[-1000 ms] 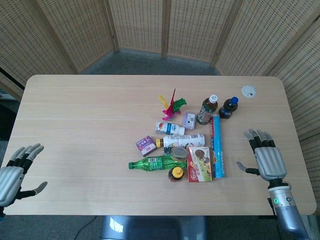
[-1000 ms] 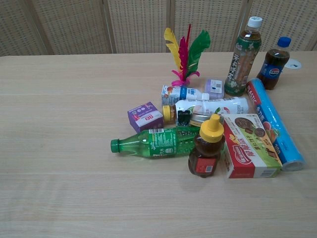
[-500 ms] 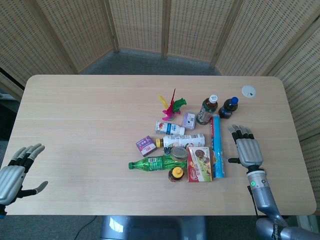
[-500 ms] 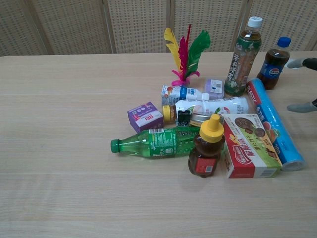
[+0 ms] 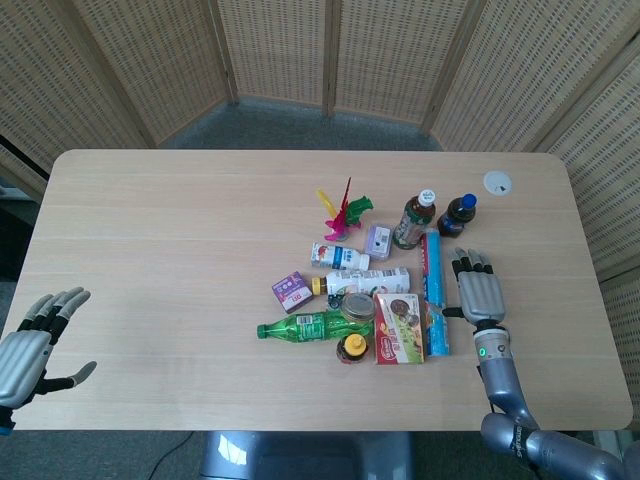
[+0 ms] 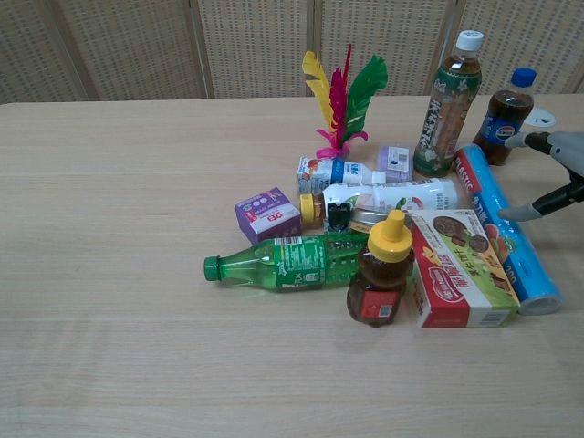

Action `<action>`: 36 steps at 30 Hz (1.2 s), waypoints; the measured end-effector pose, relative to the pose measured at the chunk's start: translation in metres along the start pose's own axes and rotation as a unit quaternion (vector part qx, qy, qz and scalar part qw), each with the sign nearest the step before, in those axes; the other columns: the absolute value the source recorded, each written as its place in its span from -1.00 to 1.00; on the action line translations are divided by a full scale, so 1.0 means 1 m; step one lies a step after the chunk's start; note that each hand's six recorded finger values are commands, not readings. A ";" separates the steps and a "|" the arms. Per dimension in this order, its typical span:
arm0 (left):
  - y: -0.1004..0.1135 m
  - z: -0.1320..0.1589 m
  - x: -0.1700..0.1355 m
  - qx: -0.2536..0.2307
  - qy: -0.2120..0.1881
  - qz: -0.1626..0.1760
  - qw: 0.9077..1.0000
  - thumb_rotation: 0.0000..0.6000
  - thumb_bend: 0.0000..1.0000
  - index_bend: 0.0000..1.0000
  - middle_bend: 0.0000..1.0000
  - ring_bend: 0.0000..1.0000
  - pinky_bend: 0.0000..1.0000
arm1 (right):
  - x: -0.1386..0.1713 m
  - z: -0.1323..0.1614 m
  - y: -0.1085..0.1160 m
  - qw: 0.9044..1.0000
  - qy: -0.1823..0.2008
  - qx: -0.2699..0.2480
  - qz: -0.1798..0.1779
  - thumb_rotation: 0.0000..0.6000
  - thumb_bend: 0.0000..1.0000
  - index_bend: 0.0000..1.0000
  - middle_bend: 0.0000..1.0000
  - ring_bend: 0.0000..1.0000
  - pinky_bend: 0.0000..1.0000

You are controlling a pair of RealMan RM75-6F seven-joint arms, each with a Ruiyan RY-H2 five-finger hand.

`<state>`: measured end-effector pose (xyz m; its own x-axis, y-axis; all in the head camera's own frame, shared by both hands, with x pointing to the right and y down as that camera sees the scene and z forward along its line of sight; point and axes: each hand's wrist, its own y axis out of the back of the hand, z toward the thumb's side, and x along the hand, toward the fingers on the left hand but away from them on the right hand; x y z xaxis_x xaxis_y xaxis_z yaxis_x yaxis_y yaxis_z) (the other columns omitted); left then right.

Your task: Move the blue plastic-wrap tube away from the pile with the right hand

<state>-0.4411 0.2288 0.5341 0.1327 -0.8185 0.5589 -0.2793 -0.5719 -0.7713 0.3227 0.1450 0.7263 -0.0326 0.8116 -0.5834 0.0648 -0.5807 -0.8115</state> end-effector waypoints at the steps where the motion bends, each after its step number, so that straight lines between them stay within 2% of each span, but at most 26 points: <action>1: 0.000 0.000 0.000 0.000 -0.001 0.000 1.000 1.00 -0.40 -0.93 -1.00 -1.00 -1.00 | -0.001 0.001 -0.001 1.000 -0.001 0.002 0.001 0.34 -0.72 -1.00 -1.00 -1.00 -1.00; 7: -0.001 0.000 0.001 -0.002 -0.002 0.000 1.000 1.00 -0.40 -0.93 -1.00 -1.00 -1.00 | -0.006 0.011 -0.010 1.000 -0.004 0.011 0.009 0.34 -0.73 -1.00 -1.00 -1.00 -1.00; 13: 0.000 -0.003 -0.001 -0.002 0.002 0.001 1.000 1.00 -0.41 -0.93 -1.00 -1.00 -1.00 | -0.010 0.009 -0.017 1.000 -0.012 0.020 0.018 0.34 -0.73 -1.00 -1.00 -1.00 -1.00; 28: -0.002 -0.001 0.002 -0.004 -0.004 0.000 1.000 1.00 -0.40 -0.93 -1.00 -1.00 -1.00 | -0.009 -0.028 -0.020 0.997 -0.055 0.039 0.025 0.34 -0.72 -1.00 -1.00 -1.00 -1.00; 36: -0.002 -0.002 0.003 -0.005 -0.004 0.001 1.000 1.00 -0.40 -0.93 -1.00 -1.00 -1.00 | -0.005 -0.036 -0.033 0.996 -0.065 0.046 0.044 0.34 -0.72 -1.00 -1.00 -1.00 -1.00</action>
<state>-0.4425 0.2275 0.5379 0.1403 -0.8201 0.5547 -0.2891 -0.5698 -0.7693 0.3566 0.1621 0.7571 -0.1599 0.7453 -0.6472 -0.0193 -0.6579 -0.7529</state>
